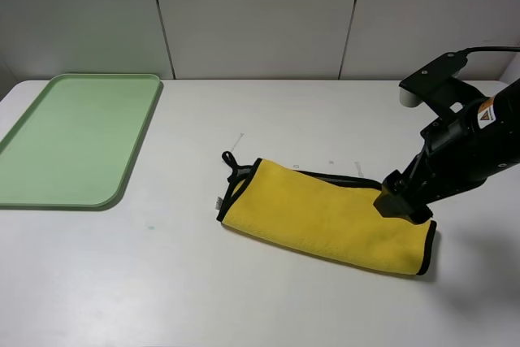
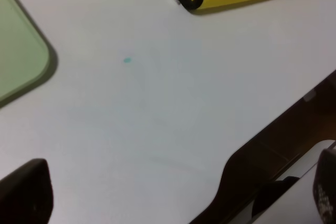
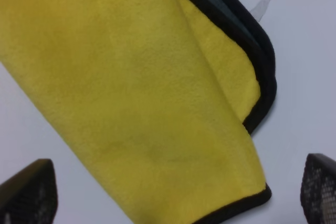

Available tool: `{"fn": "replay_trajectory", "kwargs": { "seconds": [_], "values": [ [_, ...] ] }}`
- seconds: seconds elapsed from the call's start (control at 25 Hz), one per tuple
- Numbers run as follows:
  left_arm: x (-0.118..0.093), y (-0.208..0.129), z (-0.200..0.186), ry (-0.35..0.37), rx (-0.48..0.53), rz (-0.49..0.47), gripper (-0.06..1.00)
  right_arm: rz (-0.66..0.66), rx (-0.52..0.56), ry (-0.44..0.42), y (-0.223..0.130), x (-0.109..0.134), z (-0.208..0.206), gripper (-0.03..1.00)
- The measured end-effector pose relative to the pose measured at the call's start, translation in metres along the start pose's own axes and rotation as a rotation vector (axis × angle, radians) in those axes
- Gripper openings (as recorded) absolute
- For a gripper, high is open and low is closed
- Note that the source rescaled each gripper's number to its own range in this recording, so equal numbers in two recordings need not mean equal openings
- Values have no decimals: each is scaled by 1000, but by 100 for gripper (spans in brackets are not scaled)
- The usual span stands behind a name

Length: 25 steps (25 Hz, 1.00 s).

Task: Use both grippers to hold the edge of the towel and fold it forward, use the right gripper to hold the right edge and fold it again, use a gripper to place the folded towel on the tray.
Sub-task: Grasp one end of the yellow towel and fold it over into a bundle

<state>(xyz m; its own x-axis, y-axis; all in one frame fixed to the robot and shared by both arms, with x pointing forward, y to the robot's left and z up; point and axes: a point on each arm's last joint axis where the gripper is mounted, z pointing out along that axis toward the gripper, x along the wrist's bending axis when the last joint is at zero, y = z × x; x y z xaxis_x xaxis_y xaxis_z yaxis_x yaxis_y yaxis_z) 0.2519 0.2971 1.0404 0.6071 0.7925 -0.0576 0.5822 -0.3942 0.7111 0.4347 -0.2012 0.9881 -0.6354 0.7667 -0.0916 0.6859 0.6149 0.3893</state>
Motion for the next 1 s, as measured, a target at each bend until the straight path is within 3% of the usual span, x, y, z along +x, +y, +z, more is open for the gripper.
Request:
{"fn": "replay_trajectory", "kwargs": {
  "seconds": [0.24,0.72,1.0],
  "values": [
    [1,0,0,49,-4,-48,100,33,-20,-4,2,0,0,100],
    [6,-3,-4,401,-33,-395,100,213,7,7,-1,1,0,100],
    [7,-4,-5,501,-41,-493,100,288,8,7,-1,1,0,100]
  ]
}}
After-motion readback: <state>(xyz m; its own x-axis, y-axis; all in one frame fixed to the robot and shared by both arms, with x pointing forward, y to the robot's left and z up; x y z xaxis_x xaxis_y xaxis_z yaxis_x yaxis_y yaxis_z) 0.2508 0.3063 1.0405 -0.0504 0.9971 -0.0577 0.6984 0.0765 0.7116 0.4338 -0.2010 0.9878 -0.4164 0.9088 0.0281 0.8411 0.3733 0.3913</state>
